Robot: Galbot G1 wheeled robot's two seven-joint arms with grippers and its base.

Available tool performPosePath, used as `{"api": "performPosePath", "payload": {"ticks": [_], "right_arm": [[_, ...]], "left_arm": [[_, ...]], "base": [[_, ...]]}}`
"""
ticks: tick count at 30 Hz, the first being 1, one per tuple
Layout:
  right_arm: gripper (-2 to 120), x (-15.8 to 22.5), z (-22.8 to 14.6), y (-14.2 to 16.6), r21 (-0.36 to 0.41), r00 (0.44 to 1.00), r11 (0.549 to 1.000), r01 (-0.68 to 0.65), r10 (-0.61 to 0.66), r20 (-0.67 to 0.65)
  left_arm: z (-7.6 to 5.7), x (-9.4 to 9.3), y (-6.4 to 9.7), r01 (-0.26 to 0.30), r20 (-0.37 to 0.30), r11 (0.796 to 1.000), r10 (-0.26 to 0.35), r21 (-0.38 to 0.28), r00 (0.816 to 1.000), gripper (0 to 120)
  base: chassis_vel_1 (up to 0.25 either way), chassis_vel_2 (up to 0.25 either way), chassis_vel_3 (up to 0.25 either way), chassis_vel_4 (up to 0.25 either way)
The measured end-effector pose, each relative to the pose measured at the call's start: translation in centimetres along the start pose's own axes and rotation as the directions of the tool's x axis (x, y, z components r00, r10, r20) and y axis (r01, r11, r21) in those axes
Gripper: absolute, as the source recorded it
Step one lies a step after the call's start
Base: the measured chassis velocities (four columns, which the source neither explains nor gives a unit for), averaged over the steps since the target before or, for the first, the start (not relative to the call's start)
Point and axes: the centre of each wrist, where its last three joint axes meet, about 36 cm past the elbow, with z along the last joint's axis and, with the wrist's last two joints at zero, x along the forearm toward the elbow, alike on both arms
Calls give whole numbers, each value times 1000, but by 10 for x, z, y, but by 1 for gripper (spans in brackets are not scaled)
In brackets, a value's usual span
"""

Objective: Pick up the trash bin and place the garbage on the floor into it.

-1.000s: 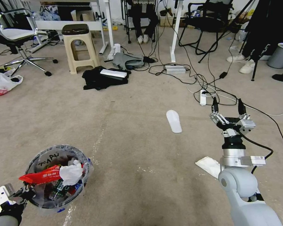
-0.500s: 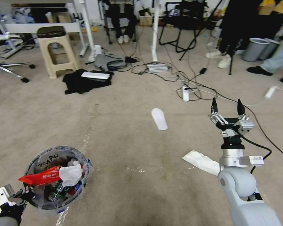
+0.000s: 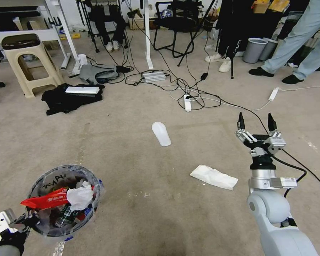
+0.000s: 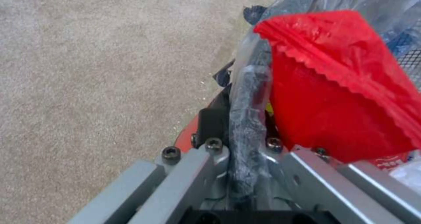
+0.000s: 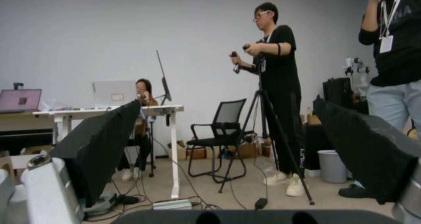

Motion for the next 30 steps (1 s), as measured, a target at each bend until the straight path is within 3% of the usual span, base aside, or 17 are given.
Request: {"api": "performPosePath", "payload": {"ticks": [30], "right_arm": [[100,3,-2,6,-21,1000,999,25,-25,1]], "left_arm": [[-1,-1,2,-4,4,1000,4,7,1000,1]], "base": [[0,0,0,0]]}}
